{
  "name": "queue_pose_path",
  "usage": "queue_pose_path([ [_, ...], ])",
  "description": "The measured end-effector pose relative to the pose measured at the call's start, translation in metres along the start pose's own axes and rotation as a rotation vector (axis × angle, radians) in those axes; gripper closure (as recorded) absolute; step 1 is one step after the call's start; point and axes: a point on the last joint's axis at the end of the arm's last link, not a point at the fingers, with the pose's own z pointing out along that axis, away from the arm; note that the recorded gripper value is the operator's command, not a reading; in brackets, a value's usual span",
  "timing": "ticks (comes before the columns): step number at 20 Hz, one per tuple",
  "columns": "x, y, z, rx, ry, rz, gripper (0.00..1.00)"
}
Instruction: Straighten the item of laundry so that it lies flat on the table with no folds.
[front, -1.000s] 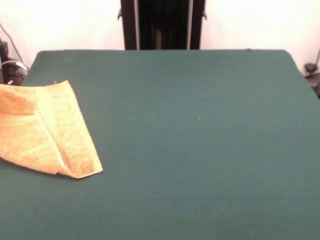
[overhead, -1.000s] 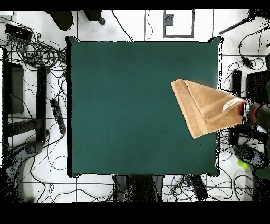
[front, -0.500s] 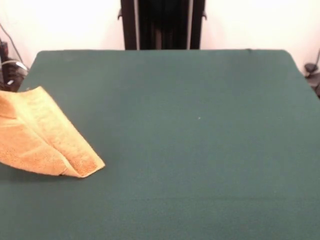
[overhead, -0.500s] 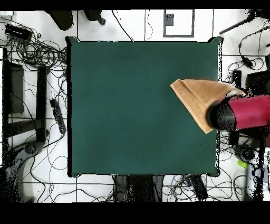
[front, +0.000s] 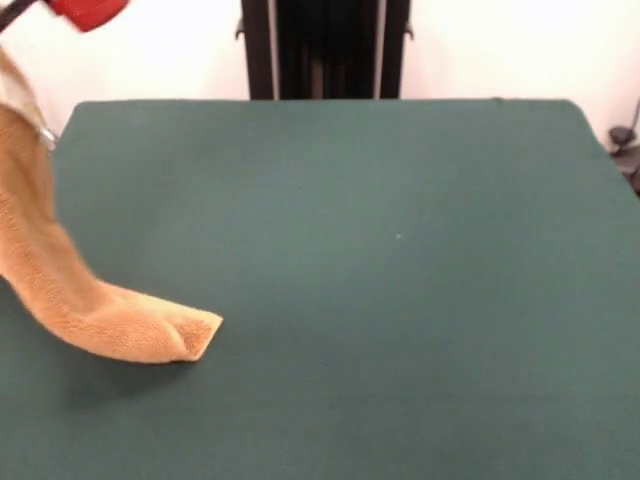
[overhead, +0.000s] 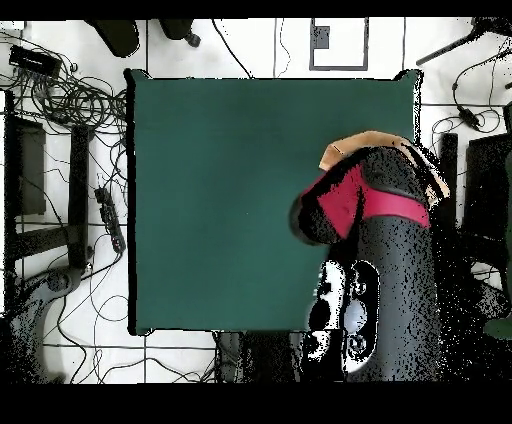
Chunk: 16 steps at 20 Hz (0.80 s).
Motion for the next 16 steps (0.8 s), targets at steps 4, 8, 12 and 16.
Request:
queue_pose_path([
  [4, -0.002, 0.004, -0.022, 0.028, 0.031, 0.046, 1.0],
  [8, 0.002, -0.008, -0.038, 0.085, 0.061, 0.041, 1.0],
  [12, 0.005, -0.022, -0.048, 0.128, 0.075, 0.044, 1.0],
  [16, 0.007, -0.033, -0.06, 0.142, 0.099, 0.076, 1.0],
])
